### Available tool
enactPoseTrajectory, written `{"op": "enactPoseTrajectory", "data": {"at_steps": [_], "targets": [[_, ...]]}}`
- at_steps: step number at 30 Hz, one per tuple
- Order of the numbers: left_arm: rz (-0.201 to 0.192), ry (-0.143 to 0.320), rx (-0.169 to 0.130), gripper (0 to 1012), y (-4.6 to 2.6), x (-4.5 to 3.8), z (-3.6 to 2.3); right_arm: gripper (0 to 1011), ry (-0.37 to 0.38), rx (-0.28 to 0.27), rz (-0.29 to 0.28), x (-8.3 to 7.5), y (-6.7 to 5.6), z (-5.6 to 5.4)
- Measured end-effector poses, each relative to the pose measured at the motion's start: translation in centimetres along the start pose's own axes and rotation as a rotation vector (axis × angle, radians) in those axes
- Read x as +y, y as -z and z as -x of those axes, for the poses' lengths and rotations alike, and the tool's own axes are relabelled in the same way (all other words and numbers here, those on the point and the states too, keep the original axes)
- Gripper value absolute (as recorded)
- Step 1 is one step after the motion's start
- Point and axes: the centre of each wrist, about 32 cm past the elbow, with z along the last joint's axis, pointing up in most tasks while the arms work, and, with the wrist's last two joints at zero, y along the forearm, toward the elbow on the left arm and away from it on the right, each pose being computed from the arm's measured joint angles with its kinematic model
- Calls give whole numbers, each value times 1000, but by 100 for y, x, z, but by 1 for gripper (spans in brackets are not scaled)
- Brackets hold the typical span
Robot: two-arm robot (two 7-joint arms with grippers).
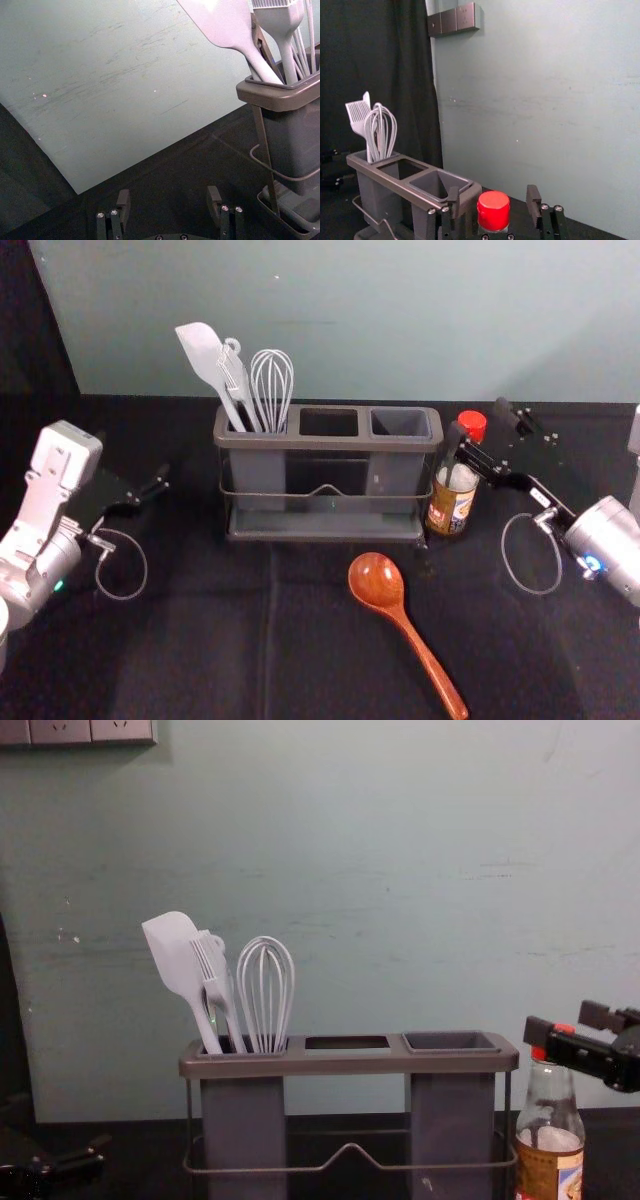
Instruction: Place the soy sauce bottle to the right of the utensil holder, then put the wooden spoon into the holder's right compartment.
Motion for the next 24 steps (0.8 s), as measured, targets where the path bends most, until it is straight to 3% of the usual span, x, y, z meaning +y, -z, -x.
{"op": "enactPoseTrajectory", "data": {"at_steps": [7, 16, 24], "targets": [[0, 0, 0, 1005, 0, 0, 0, 1002, -4, -25, -34, -47, -127, 27], [0, 0, 0, 1005, 0, 0, 0, 1000, -41, -54, -76, -186, -291, 189], [0, 0, 0, 1005, 0, 0, 0, 1000, -123, -63, -79, -311, -314, 407]]}}
